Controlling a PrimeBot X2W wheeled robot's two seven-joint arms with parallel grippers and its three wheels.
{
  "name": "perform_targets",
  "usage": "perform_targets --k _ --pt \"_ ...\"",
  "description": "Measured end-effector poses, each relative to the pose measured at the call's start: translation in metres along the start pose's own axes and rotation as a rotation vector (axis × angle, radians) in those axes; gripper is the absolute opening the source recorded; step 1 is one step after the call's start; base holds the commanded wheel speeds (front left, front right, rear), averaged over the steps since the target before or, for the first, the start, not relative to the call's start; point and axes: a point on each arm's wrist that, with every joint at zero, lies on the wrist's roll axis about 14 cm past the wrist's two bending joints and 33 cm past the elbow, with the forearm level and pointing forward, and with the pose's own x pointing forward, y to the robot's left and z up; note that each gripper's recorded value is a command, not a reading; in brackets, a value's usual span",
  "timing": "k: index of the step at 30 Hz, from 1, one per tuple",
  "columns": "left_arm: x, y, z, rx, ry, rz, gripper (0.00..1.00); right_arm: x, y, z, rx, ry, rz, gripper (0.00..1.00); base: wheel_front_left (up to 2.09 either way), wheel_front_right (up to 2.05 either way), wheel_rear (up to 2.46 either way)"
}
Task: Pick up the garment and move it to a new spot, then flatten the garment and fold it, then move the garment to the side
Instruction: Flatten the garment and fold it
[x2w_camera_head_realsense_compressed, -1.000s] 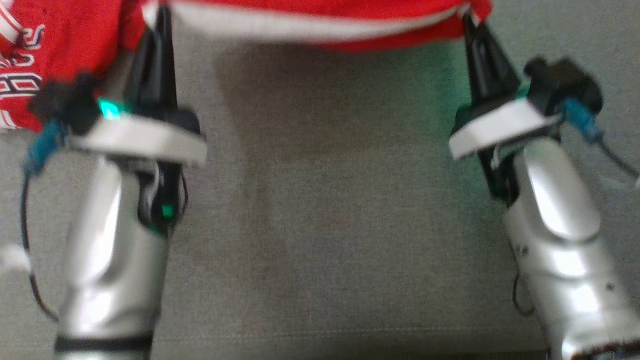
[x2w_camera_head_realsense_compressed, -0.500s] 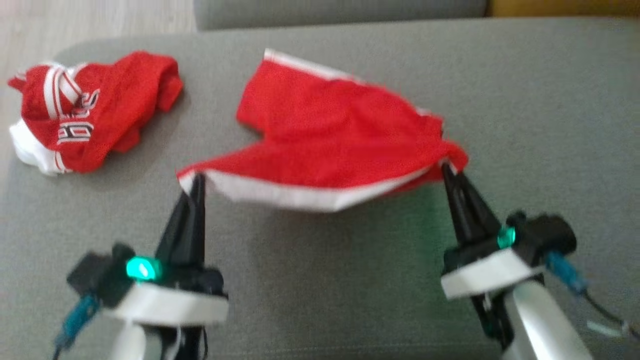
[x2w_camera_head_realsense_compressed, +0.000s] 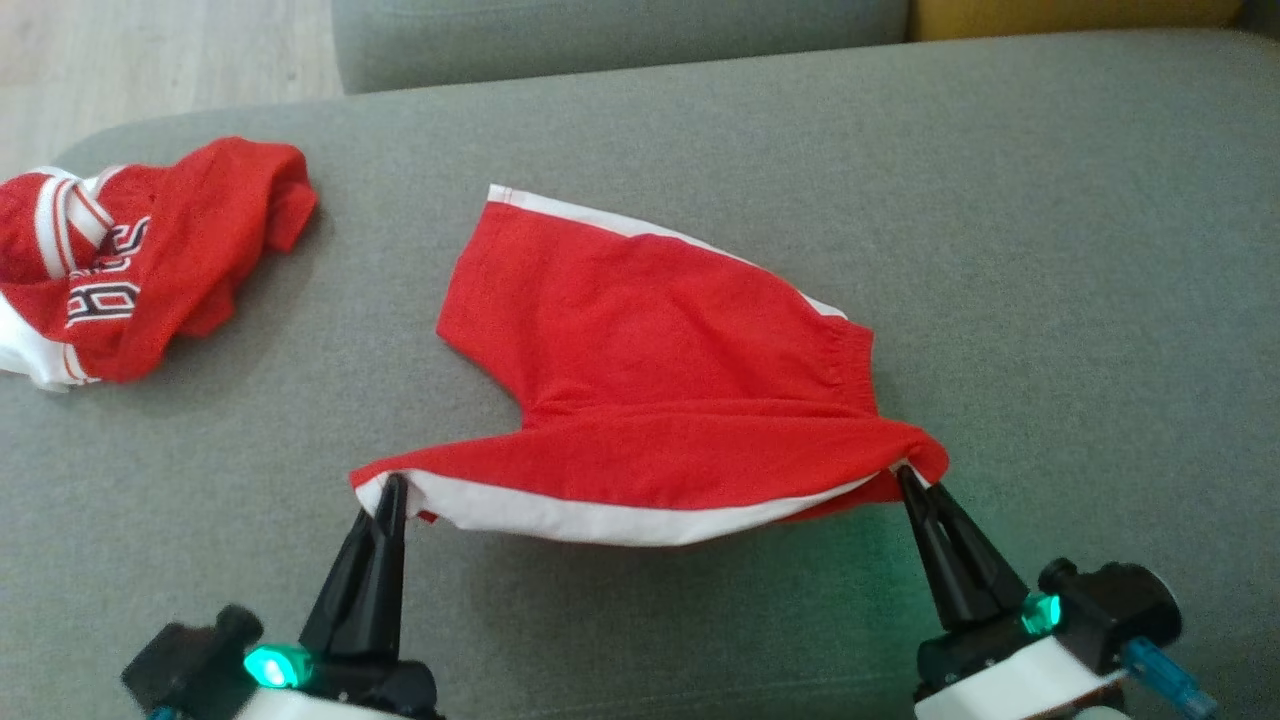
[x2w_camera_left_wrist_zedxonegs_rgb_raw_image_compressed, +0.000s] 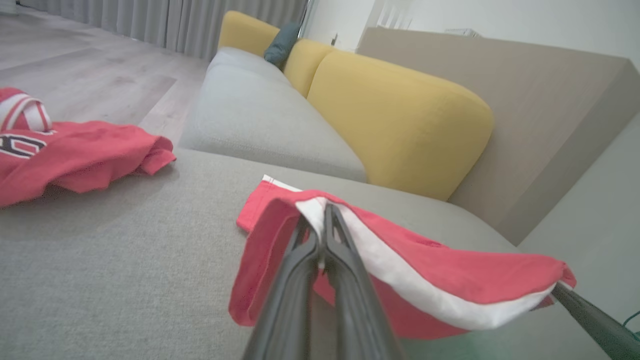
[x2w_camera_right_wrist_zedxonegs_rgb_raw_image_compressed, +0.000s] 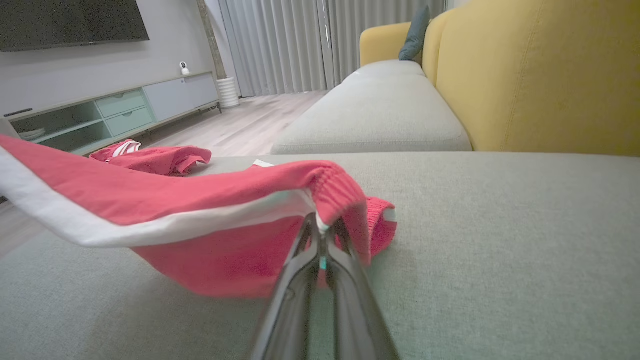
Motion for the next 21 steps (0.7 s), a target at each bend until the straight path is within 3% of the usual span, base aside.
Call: perform_targets --k 7,21 --pt "0.028 0.020 -0.027 0.022 0.084 0.006 0.00 0.010 -0.003 -0.020 0.028 0.056 -0.012 0.00 0.00 0.00 0.00" --pt "0.158 0.060 -0.067 0.159 0.197 -0.047 0.00 0.079 -0.039 -0.039 0.038 0.088 -0.086 0.00 0.00 0.00 0.00"
